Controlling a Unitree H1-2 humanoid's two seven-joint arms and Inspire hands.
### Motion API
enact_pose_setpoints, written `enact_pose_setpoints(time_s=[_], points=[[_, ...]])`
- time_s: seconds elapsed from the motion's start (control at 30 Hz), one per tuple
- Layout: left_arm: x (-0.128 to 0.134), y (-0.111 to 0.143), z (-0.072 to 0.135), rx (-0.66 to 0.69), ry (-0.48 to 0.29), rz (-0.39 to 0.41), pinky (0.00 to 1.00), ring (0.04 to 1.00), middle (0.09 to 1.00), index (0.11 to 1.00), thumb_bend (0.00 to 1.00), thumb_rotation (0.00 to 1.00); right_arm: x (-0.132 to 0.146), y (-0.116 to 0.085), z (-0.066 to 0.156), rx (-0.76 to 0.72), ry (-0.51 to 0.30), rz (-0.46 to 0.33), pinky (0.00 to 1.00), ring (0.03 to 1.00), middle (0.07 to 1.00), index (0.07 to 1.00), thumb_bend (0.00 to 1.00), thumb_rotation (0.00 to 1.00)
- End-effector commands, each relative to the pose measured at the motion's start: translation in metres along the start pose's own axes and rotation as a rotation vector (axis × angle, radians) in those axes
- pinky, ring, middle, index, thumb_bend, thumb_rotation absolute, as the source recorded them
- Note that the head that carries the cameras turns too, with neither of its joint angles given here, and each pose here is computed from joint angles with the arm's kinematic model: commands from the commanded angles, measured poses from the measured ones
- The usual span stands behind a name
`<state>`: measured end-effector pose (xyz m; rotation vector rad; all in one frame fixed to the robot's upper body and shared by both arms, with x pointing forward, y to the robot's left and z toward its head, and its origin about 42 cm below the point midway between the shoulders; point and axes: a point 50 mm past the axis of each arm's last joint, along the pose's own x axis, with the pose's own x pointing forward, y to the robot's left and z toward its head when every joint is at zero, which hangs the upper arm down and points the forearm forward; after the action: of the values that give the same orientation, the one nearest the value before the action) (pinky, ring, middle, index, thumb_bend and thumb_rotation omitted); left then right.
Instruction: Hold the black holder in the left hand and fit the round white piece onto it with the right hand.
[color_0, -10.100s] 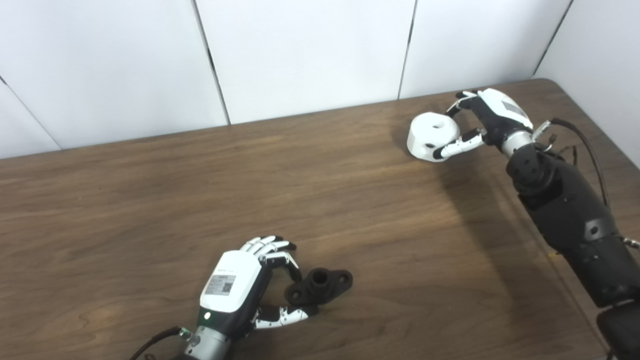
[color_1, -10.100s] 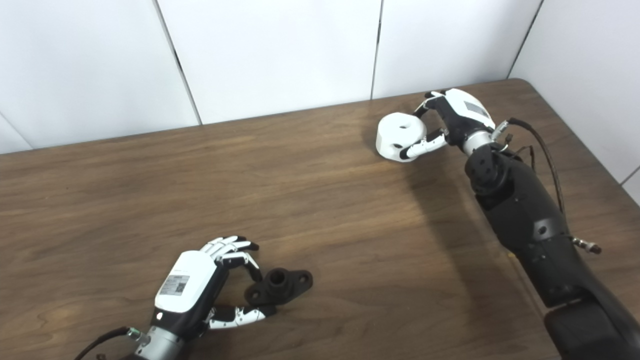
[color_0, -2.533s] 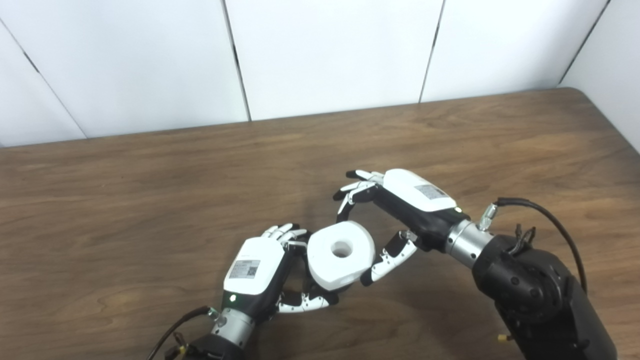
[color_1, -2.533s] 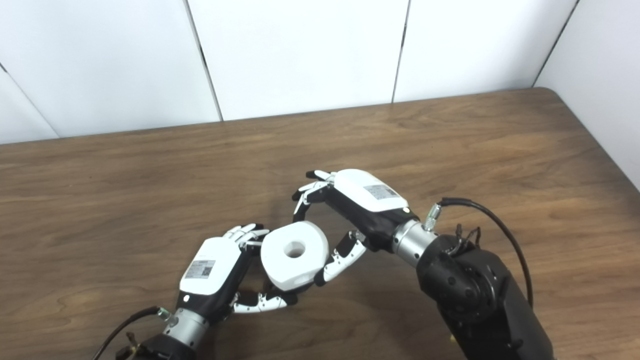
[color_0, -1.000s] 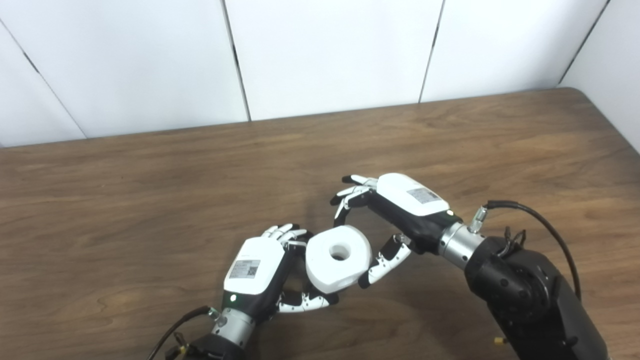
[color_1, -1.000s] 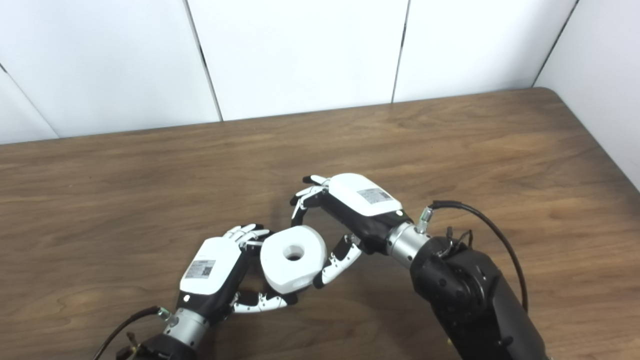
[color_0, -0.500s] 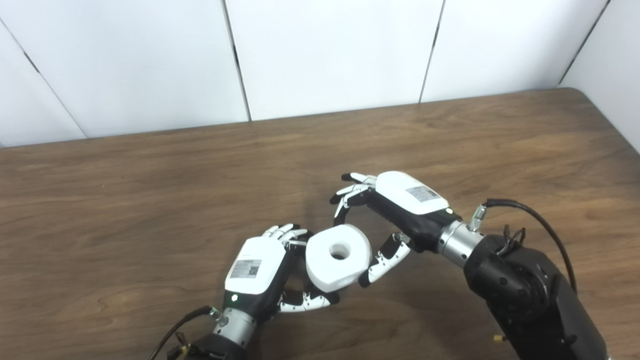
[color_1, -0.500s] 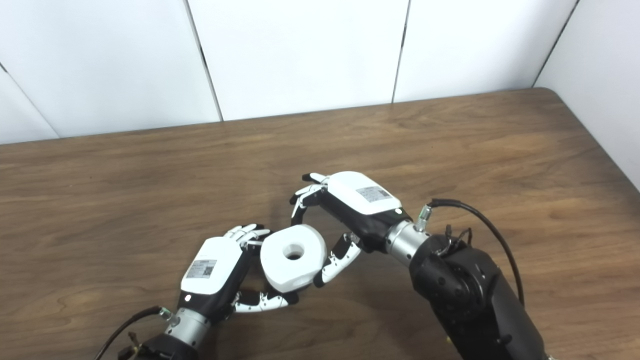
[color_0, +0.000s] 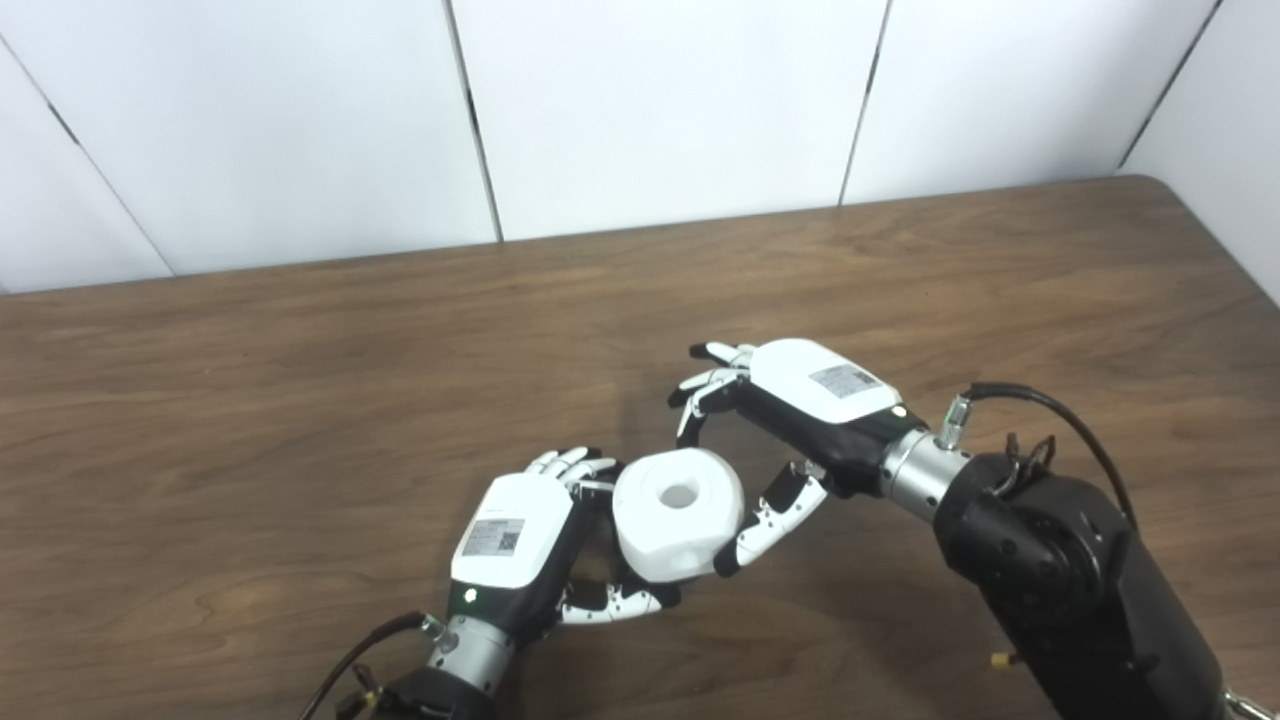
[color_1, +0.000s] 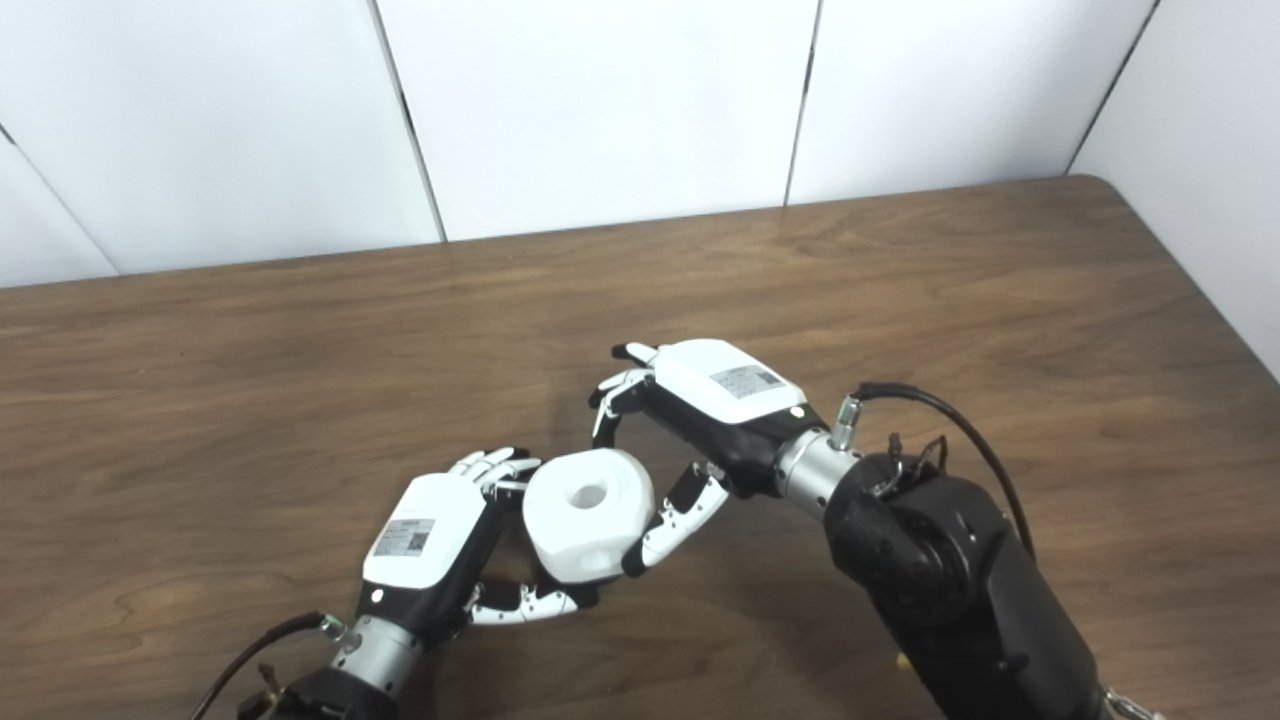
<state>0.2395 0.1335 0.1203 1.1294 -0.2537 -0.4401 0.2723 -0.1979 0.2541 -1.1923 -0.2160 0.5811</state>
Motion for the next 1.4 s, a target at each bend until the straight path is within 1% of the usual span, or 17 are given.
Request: enact_pose_setpoints(time_s=[0.0,0.13,0.27,0.63,0.73,0.87,1.03,1.13,1.23,1.37], points=[[-0.013,-0.03,-0.012,0.036,0.087,-0.181,0.88,0.879,0.802,0.491,0.52,0.05,-0.003,-0.017,0.006,-0.059,-0.04,-0.051,0.96,0.978,0.833,0.653,0.99,0.41],[-0.013,-0.03,-0.012,0.036,0.089,-0.185,0.88,0.881,0.803,0.491,0.52,0.05,-0.004,-0.017,0.005,-0.067,-0.034,-0.039,0.97,0.989,0.846,0.697,1.0,0.45],[-0.013,-0.03,-0.013,0.038,0.086,-0.187,0.88,0.88,0.805,0.491,0.52,0.05,-0.004,-0.018,0.005,-0.07,-0.029,-0.036,0.97,0.993,0.851,0.705,1.0,0.47],[-0.011,-0.031,-0.013,0.042,0.087,-0.19,0.88,0.876,0.803,0.491,0.52,0.05,-0.004,-0.02,0.003,-0.051,-0.016,-0.026,0.98,0.998,0.862,0.711,1.0,0.48],[-0.01,-0.032,-0.014,0.04,0.09,-0.194,0.88,0.88,0.806,0.491,0.52,0.05,-0.004,-0.022,0.004,-0.044,-0.013,-0.024,0.98,1.0,0.874,0.726,1.0,0.48],[-0.009,-0.032,-0.014,0.043,0.093,-0.198,0.88,0.882,0.807,0.491,0.52,0.05,-0.004,-0.025,0.005,-0.047,-0.005,-0.018,0.98,1.0,0.901,0.773,1.0,0.51],[-0.009,-0.032,-0.015,0.038,0.095,-0.199,0.88,0.882,0.808,0.491,0.52,0.05,-0.006,-0.03,0.004,-0.064,0.002,-0.004,0.99,1.0,0.946,0.831,1.0,0.57],[-0.009,-0.032,-0.015,0.035,0.096,-0.2,0.89,0.883,0.807,0.491,0.52,0.05,-0.008,-0.031,0.003,-0.075,0.004,0.008,1.0,1.0,0.99,0.882,1.0,0.61],[-0.008,-0.032,-0.016,0.038,0.094,-0.202,0.89,0.881,0.806,0.491,0.52,0.05,-0.01,-0.032,0.003,-0.085,0.004,0.021,1.0,1.0,0.999,0.912,1.0,0.65],[-0.008,-0.032,-0.017,0.042,0.095,-0.204,0.88,0.882,0.807,0.491,0.52,0.05,-0.012,-0.034,0.003,-0.09,0.009,0.038,1.0,1.0,1.0,0.933,1.0,0.66]])
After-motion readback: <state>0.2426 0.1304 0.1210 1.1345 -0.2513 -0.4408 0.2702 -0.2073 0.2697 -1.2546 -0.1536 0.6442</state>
